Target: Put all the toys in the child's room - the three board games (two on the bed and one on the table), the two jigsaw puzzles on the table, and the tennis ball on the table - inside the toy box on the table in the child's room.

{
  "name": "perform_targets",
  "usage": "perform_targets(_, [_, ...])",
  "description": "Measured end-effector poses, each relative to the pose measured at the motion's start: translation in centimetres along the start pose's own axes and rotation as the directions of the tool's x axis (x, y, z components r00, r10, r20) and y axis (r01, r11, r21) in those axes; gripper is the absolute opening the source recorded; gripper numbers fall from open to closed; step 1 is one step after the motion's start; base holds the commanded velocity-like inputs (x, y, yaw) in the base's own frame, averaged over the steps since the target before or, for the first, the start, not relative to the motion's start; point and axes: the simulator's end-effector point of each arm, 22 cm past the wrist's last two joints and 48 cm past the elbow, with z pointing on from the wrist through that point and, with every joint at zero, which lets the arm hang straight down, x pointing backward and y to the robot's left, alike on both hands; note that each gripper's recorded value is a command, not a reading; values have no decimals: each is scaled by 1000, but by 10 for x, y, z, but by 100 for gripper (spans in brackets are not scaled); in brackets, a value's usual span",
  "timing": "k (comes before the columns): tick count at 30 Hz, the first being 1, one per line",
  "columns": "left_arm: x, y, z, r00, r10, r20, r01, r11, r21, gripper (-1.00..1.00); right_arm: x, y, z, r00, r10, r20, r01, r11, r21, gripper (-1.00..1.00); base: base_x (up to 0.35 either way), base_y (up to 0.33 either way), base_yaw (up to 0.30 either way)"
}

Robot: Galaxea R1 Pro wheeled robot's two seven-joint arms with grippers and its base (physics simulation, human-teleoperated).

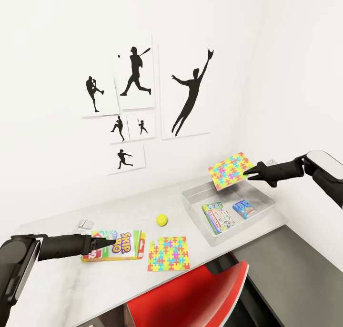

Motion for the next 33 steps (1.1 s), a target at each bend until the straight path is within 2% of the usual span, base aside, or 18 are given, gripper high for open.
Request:
perform_targets(5, [0, -2, 0, 1000, 0, 0, 0, 1000, 8, 100, 1, 0, 1, 1000, 17, -5, -17, 1000, -8, -100, 0, 0, 0])
perform_targets(12, [1, -16, -2, 1000, 1, -4, -1, 997, 72, 100, 3, -7, 6, 999, 41, -12, -41, 999, 0, -100, 0, 0, 0])
perform_targets(20, [1, -17, -2, 1000, 2, -4, -2, 997, 81, 100, 13, -21, 16, 998, 42, -40, -40, 998, 47, -100, 0, 0, 0])
perform_targets(33, [1, -19, -2, 1000, 1, -4, -1, 996, 87, 100, 18, -22, 24, 997, 56, -54, -53, 997, 51, -100, 0, 0, 0])
